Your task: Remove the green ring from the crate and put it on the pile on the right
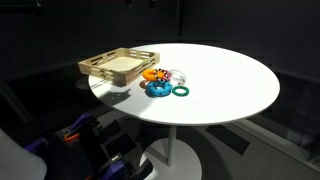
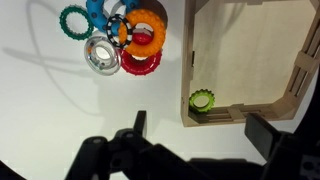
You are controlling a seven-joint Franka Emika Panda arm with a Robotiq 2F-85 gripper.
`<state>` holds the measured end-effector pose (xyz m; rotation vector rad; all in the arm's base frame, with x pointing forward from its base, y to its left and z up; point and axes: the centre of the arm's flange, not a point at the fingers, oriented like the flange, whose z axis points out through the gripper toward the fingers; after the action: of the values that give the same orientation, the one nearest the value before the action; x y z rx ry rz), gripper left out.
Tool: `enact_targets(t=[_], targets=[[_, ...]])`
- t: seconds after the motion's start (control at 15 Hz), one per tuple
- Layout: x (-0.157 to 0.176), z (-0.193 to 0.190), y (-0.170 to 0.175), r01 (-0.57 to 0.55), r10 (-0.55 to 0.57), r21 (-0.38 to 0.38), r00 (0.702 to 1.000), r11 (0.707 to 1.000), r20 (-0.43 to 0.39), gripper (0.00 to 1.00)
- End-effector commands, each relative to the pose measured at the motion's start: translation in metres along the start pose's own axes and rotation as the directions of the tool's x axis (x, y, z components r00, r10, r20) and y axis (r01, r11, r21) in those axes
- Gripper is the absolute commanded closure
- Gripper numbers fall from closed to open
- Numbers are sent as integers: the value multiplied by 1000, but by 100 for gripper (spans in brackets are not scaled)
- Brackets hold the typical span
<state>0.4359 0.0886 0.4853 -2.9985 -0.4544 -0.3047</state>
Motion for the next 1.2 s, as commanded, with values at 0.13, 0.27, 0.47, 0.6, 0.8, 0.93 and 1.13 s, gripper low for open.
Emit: enact_targets(t=[0.13,0.27,0.47,0.6,0.8,0.93,1.13], targets=[[41,24,-32,18,-15,-32,996,999,90,0],[46,44,-44,32,-28,-37,992,999,119,0],[51,71,-62,61,-54,-36,986,998,157,0],[55,86,-73,83,-75,-38,982,996,175,0],[61,103,-84,118,-108,-40,974,992,200,0],[65,111,-87,130,-120,-34,970,991,210,0],[54,115,-84,135,-128,-17,968,991,215,0]])
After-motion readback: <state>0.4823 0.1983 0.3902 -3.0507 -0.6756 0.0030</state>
